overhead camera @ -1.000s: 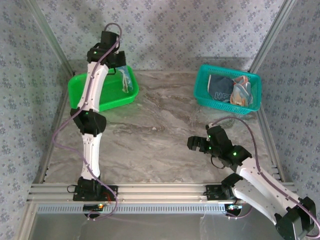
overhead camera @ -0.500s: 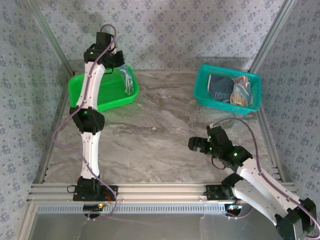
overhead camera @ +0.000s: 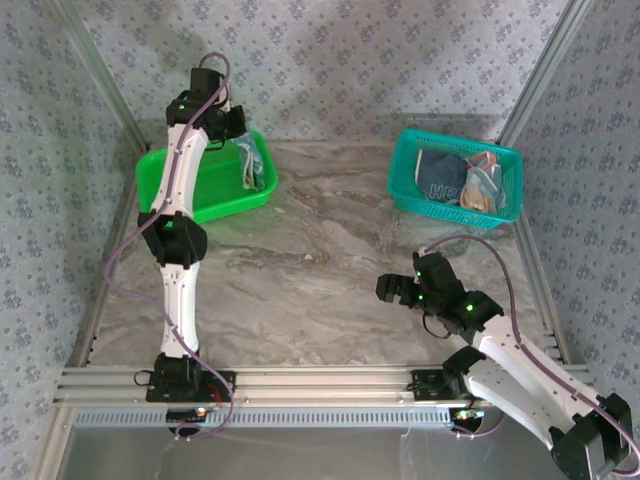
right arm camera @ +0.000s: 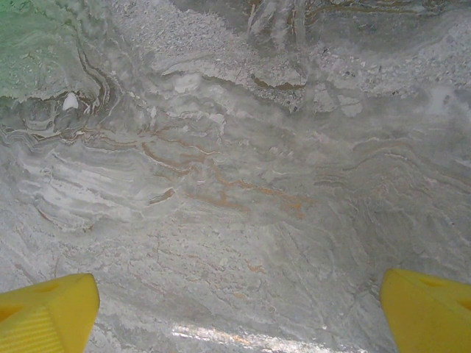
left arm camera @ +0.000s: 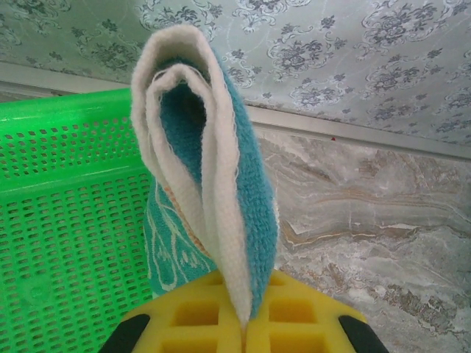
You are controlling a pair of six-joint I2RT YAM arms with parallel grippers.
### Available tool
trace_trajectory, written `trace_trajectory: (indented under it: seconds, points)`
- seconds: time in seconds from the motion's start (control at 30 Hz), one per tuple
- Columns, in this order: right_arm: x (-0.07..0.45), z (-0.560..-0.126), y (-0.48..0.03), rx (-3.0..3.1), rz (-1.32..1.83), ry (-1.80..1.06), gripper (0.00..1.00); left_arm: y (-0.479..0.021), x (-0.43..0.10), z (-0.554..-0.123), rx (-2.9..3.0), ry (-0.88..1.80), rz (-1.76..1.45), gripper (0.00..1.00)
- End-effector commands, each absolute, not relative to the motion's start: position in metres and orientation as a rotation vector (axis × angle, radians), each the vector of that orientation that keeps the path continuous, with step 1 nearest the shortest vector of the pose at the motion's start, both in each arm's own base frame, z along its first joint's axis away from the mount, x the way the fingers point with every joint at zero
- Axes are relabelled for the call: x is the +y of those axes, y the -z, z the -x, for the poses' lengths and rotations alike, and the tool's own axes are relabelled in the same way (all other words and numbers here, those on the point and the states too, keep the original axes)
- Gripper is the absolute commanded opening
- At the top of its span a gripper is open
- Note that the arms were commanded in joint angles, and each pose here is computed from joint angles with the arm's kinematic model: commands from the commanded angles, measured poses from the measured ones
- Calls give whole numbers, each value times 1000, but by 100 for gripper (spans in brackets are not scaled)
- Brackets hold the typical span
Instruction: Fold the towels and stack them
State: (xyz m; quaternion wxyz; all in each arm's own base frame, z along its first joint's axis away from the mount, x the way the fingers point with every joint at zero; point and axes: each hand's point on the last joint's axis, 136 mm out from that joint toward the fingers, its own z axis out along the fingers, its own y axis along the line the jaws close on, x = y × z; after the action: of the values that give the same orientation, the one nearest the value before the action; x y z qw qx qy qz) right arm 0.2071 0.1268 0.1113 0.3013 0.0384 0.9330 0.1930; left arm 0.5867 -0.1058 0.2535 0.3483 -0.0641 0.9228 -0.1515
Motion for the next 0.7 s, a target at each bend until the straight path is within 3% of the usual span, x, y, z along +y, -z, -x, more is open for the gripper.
trace_trajectory:
  seconds: [0.0,0.4,0.43,0.53,0.57,0.67]
  points:
    - [128,-207,-113,2468,-110,-520,100,-261,-96,-583,2387,374,169,0]
    - [139,-213,-110,2468,-88,-562,100,-222,5,-546,2467,158,386,0]
    - [139,-214,-109,2469,-87,-559,100,-216,15,-542,2468,154,412,4]
    - [142,-215,-107,2467,-80,-571,100,-195,50,-524,2484,70,493,51]
    - [143,-215,-107,2469,-77,-576,100,-191,64,-520,2484,25,526,62]
    - [145,-215,-105,2478,-72,-580,100,-187,85,-516,2482,-35,583,70]
